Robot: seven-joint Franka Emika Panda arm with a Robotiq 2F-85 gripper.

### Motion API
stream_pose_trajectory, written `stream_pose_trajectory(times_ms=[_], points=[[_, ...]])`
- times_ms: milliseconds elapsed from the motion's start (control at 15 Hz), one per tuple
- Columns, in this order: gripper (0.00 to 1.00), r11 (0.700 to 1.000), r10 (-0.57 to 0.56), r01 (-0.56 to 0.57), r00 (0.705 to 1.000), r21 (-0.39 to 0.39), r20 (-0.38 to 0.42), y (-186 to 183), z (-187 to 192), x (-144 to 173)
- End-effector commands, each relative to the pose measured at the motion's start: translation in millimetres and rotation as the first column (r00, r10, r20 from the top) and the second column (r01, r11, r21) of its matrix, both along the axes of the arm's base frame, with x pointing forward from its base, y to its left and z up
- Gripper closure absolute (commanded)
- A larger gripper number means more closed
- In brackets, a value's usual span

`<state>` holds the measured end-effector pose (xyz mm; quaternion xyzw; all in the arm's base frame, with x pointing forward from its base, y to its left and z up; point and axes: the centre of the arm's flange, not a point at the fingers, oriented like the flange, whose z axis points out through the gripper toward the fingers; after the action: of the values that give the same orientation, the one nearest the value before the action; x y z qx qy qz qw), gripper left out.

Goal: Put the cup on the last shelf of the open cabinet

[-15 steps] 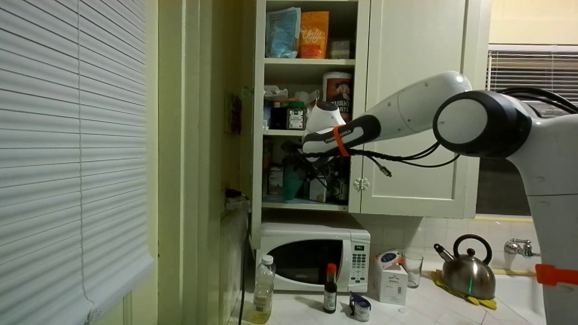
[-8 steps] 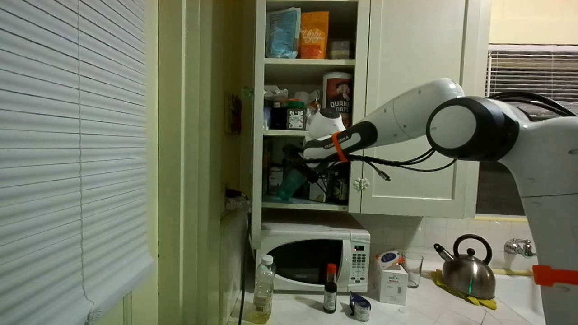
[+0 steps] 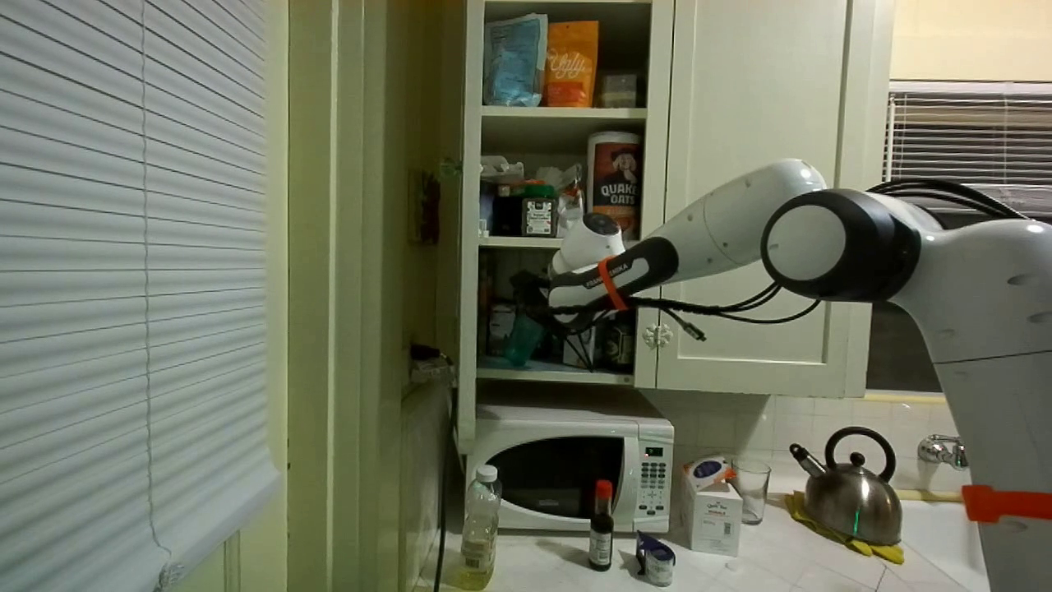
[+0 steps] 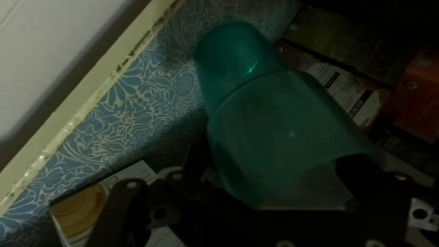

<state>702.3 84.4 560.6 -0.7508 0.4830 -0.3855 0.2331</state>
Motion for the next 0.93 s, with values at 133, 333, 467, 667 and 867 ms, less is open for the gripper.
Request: stream_pose_trajectory(times_ms=[133,333,467,667,867], points=[[0.00,0.997,0.071,-0.069,0.995,-0.037,0.063,13.8,8.7,-3.5],[0.00,0.994,0.103,-0.099,0.990,-0.053,0.093,20.9,16.8,-8.1],[0.00,0.991,0.123,-0.117,0.986,-0.059,0.112,22.8,20.2,-9.8],[0.00,0.990,0.129,-0.122,0.984,-0.065,0.123,22.7,22.6,-12.0],[0.00,0.990,0.132,-0.124,0.984,-0.071,0.122,22.7,23.4,-14.5]])
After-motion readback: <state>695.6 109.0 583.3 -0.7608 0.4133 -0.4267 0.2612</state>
